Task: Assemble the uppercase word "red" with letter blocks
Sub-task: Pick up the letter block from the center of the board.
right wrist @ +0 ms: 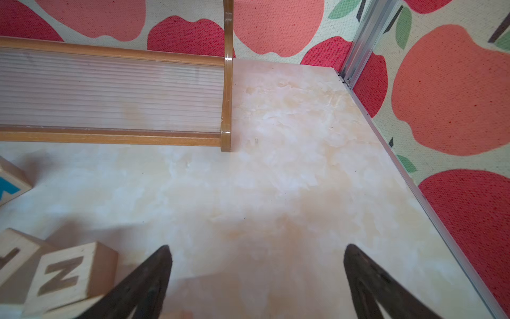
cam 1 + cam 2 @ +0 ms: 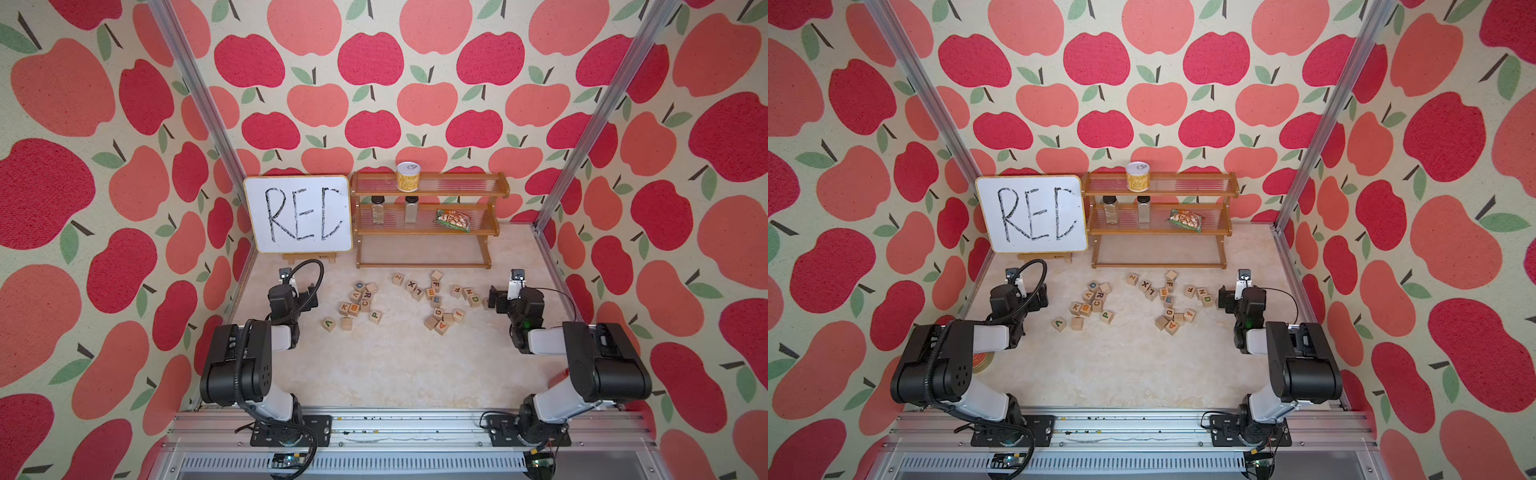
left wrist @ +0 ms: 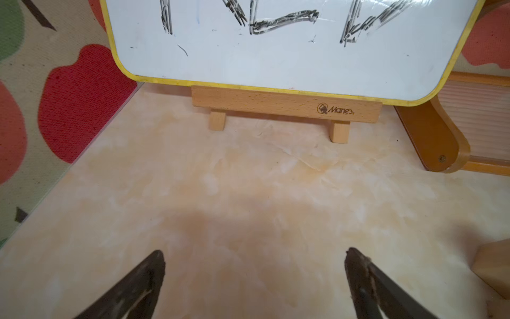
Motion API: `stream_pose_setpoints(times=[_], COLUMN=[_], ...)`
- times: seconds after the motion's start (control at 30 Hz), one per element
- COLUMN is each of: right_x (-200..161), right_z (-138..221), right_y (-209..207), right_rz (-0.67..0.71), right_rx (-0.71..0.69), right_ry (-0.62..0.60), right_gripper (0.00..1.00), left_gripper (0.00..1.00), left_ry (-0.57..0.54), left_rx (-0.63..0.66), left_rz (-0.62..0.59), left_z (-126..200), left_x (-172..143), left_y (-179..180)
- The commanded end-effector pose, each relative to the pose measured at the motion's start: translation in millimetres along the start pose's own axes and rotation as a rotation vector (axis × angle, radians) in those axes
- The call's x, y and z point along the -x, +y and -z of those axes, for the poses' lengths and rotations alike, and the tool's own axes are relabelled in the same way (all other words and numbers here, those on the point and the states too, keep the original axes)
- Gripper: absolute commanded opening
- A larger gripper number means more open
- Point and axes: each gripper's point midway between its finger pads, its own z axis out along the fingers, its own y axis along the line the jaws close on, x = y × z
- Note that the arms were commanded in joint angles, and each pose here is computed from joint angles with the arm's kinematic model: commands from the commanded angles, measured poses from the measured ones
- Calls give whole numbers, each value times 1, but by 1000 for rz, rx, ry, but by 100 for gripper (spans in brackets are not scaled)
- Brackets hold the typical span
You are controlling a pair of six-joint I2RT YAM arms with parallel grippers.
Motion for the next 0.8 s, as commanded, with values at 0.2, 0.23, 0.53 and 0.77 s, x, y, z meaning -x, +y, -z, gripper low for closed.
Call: stream_pose_setpoints(times=[0.2, 0.23, 0.53, 0.77], right_x=[9, 9, 10, 10], right_z=[0, 1, 1, 2], right_y=[0, 0, 0, -1], right_rz=[-10, -9, -10, -12], right_rx=[8, 8, 7, 5], right_ry=[-23, -23, -26, -27], right_gripper=[99, 99, 99, 99], left_gripper=[99, 99, 99, 99], left_ry=[-19, -19, -19, -22], left_rx=[3, 3, 3, 1], left_rz=[3, 4, 4, 1], left_z=[1, 1, 1, 1], left_x=[2, 2, 2, 2], left_y=[0, 0, 0, -1])
